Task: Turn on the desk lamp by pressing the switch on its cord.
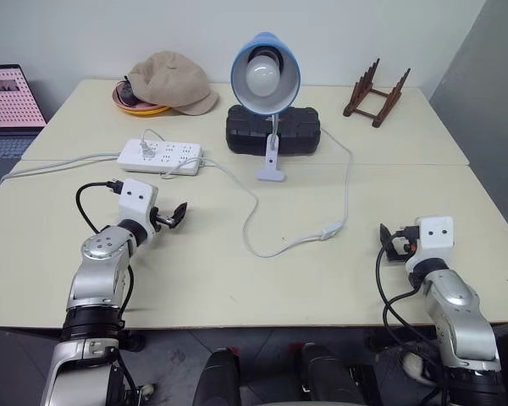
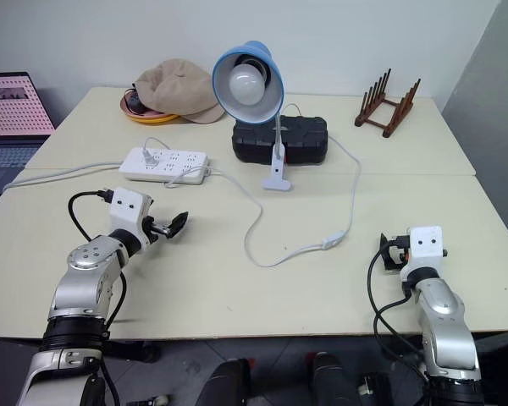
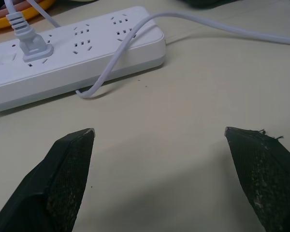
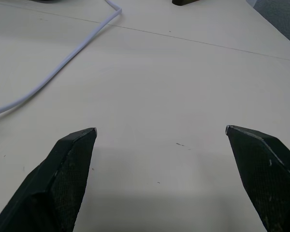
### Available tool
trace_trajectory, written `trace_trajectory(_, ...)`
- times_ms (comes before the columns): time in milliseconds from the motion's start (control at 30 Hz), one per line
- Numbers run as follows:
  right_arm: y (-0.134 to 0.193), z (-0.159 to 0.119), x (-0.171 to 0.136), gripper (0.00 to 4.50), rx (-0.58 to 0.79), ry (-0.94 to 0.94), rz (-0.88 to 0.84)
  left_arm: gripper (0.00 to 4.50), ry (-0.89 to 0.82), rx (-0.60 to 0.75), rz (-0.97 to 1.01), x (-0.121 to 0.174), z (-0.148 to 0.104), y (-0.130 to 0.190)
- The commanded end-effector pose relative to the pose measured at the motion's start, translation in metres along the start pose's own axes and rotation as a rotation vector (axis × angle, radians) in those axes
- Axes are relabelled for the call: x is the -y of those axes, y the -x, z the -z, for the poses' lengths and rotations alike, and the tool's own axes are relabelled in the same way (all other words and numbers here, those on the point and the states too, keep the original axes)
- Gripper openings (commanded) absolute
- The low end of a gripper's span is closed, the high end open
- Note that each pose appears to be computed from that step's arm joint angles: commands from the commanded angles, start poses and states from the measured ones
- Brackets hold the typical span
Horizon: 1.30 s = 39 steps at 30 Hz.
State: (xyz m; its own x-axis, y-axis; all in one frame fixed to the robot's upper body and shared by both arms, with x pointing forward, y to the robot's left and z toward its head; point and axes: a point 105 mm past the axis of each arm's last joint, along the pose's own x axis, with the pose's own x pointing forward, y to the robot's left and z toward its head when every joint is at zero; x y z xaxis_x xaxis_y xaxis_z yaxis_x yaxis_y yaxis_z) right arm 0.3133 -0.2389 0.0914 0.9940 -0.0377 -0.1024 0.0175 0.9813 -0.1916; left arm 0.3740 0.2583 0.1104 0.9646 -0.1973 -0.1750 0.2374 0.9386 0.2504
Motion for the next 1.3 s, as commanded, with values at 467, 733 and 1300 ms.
trace_trajectory(467,0.001,-0.057,-0.038,4.5,0.069,0.342,-0.745,4.49,-0.171,0.083,0.618,0.072,-0.058,0.03)
trace_trajectory(733,-0.021,-0.057,-0.05,4.5,-0.004,0.76,-1.142,4.49,-0.329,0.125,1.089,0.146,-0.083,0.069)
trace_trajectory(1300,-0.049,-0.052,-0.074,4.5,0.067,1.074,-1.351,4.49,-0.266,0.164,1.067,0.158,-0.084,0.067)
